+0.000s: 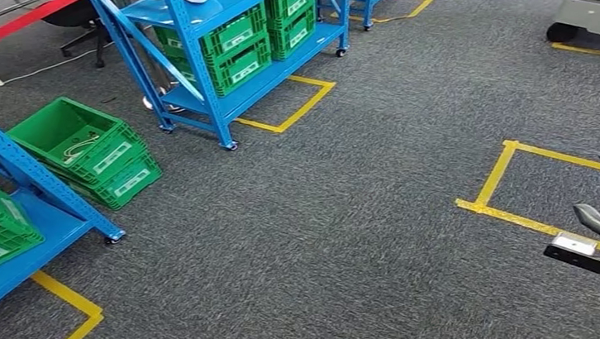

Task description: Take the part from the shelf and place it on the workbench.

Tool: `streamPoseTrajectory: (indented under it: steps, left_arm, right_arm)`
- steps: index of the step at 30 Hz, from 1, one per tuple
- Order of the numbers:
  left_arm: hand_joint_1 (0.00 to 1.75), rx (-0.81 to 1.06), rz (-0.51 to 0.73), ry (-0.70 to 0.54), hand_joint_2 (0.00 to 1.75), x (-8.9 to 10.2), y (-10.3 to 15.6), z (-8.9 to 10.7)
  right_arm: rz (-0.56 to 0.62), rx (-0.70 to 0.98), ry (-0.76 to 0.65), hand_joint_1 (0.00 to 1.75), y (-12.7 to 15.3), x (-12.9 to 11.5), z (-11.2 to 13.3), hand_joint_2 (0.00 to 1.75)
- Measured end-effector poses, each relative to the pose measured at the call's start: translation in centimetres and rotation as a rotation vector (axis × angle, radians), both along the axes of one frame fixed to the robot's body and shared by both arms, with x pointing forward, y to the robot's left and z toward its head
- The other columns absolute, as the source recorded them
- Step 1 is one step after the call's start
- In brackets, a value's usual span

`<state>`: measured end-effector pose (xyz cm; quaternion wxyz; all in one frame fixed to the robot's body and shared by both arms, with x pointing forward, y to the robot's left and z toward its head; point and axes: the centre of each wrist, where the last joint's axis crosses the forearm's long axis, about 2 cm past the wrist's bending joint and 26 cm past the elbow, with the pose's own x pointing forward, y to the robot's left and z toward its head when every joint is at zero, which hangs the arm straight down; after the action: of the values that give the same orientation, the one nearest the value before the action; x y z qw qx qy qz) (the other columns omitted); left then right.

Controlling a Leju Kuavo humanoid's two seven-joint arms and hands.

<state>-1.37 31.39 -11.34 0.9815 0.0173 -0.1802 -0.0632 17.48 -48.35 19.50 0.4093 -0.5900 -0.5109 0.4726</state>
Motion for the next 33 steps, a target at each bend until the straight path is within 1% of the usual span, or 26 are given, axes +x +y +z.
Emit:
streamPoseTrajectory:
  steps: [3, 7, 11, 15, 26, 30, 33]
  left_arm:
    - [0.0, 0.002, 0.0, -0.004, 0.0, 0.22, 0.07, 0.0]
    - [0.0, 0.005, 0.0, 0.002, 0.0, -0.12, 0.21, 0.01]
    - [0.0, 0.001, 0.0, -0.006, 0.0, 0.33, 0.03, 0.0]
    - [0.0, 0.003, 0.0, 0.0, 0.0, 0.06, 0.12, 0.0]
    - [0.0, 0.001, -0.004, -0.001, 0.0, 0.13, 0.04, 0.0]
    - [0.0, 0.001, -0.003, 0.008, 0.0, -0.26, 0.04, 0.0]
    - [0.0, 0.001, -0.001, 0.006, 0.0, -0.08, 0.02, 0.0]
  right_arm:
    - [0.0, 0.001, 0.004, 0.0, 0.02, -0.09, -0.1, 0.0]
    - [0.003, 0.004, 0.008, 0.0, 0.15, -0.11, -0.24, 0.0]
    - [0.003, 0.001, 0.008, 0.0, 0.07, -0.11, -0.15, 0.0]
    - [0.003, 0.0, 0.003, 0.0, 0.05, 0.0, -0.04, 0.0]
    - [0.001, 0.002, 0.013, 0.0, 0.09, -0.22, -0.25, 0.0]
    - [0.003, 0.001, 0.012, 0.0, 0.11, -0.19, -0.16, 0.0]
    - [0.005, 0.002, 0.018, 0.0, 0.17, -0.32, -0.27, 0.0]
